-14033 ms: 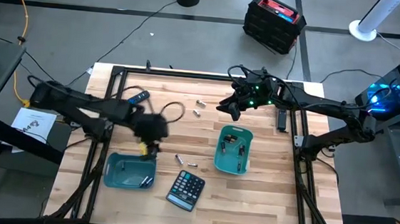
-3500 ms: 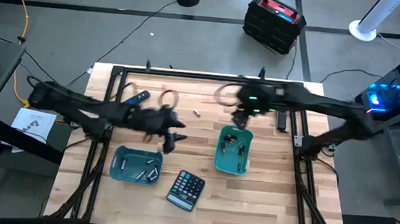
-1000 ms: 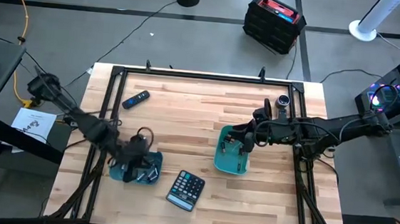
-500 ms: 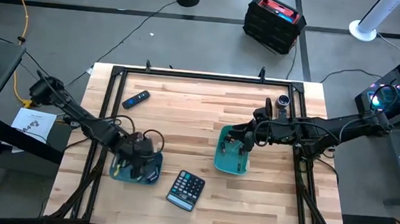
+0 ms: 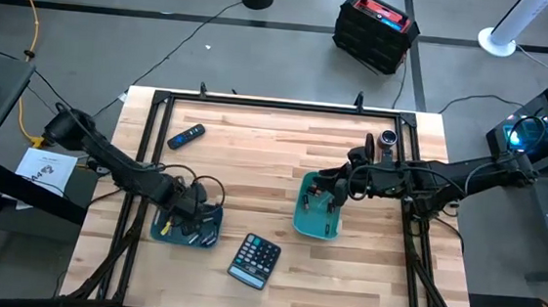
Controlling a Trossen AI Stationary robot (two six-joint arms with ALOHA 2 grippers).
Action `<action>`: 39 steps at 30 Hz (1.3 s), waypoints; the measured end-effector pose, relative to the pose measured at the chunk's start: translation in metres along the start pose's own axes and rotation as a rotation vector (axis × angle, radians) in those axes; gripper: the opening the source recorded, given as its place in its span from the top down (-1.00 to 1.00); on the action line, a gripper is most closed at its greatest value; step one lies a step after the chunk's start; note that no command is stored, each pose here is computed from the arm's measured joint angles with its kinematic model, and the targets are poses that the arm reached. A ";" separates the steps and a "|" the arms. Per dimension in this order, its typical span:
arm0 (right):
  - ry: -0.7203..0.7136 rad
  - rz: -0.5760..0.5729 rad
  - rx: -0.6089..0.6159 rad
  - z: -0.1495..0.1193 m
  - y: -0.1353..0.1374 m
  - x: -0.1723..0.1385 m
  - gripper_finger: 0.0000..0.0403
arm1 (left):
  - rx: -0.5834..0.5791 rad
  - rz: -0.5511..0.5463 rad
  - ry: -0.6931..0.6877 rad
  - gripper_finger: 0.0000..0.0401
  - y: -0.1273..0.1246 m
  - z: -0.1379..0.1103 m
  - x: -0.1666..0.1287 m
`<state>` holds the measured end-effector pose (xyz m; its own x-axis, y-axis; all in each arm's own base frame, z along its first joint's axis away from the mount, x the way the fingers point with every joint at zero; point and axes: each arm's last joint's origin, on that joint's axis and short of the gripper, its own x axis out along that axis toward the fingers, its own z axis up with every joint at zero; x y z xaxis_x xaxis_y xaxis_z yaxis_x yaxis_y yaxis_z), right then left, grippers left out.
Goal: Sort batteries
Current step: Put the silver battery into the dark blue bin, then return to Home Position
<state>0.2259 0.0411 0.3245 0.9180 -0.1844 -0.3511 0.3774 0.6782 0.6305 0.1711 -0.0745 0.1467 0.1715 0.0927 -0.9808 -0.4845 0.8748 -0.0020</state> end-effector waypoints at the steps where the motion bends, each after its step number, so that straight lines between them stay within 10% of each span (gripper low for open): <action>1: -0.007 -0.005 0.000 0.000 0.000 0.000 0.05 | -0.002 0.017 0.004 0.99 0.003 0.001 0.004; 17: -0.022 0.006 0.011 0.001 0.001 0.000 0.05 | -0.154 0.035 -0.246 1.00 0.054 0.081 0.032; 29: -0.001 0.024 -0.001 0.001 0.002 0.000 0.05 | -0.014 -0.150 -0.391 1.00 0.039 0.133 -0.021; 39: -0.003 0.022 -0.061 0.001 0.002 -0.001 0.06 | 0.107 -0.462 -0.854 1.00 -0.007 0.047 -0.104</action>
<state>0.2261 0.0415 0.3265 0.9263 -0.1708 -0.3358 0.3492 0.7240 0.5950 0.1967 -0.0679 0.2583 0.9091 0.0064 -0.4165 -0.1402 0.9462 -0.2915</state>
